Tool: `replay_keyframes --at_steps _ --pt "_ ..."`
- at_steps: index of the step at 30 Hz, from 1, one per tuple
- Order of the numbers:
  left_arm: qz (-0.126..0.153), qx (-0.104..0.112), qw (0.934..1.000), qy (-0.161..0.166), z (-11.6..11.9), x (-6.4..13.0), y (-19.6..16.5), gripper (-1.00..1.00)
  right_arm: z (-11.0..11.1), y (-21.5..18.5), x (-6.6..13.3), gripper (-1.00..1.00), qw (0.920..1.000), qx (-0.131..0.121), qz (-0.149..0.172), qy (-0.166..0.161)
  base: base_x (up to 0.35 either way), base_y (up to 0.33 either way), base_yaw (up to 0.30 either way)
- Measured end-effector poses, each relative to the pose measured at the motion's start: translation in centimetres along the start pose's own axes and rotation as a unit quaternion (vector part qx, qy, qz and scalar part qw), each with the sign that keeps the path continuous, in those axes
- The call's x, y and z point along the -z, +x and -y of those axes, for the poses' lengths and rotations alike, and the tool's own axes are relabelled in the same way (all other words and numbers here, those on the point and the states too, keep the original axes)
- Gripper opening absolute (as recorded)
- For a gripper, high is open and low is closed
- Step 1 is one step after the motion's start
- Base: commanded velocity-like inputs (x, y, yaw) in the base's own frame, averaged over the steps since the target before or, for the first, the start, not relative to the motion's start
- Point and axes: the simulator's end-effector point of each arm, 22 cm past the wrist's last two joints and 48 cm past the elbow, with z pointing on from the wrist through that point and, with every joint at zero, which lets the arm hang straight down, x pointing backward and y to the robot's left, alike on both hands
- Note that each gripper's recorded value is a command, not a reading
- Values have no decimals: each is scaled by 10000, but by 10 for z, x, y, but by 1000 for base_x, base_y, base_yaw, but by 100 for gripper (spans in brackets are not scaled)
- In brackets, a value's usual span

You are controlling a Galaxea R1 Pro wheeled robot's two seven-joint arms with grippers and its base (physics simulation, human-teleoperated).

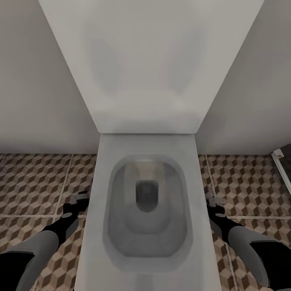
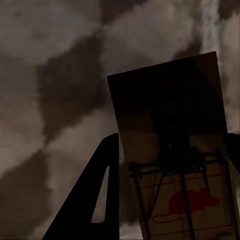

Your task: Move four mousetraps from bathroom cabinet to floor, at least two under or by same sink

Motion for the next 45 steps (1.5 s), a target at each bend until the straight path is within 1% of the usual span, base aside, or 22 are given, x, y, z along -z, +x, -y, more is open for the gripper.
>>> replay_keyframes --at_steps 17,45 --pt "-46 -6 10000 9 2 1 5 -100 0 18 2 -100 9999 13 -165 -26 0 0 0" --pt "-59 -12 10000 14 2 1 6 -100 -2 15 2 -100 9999 8 -151 -35 0 0 0"
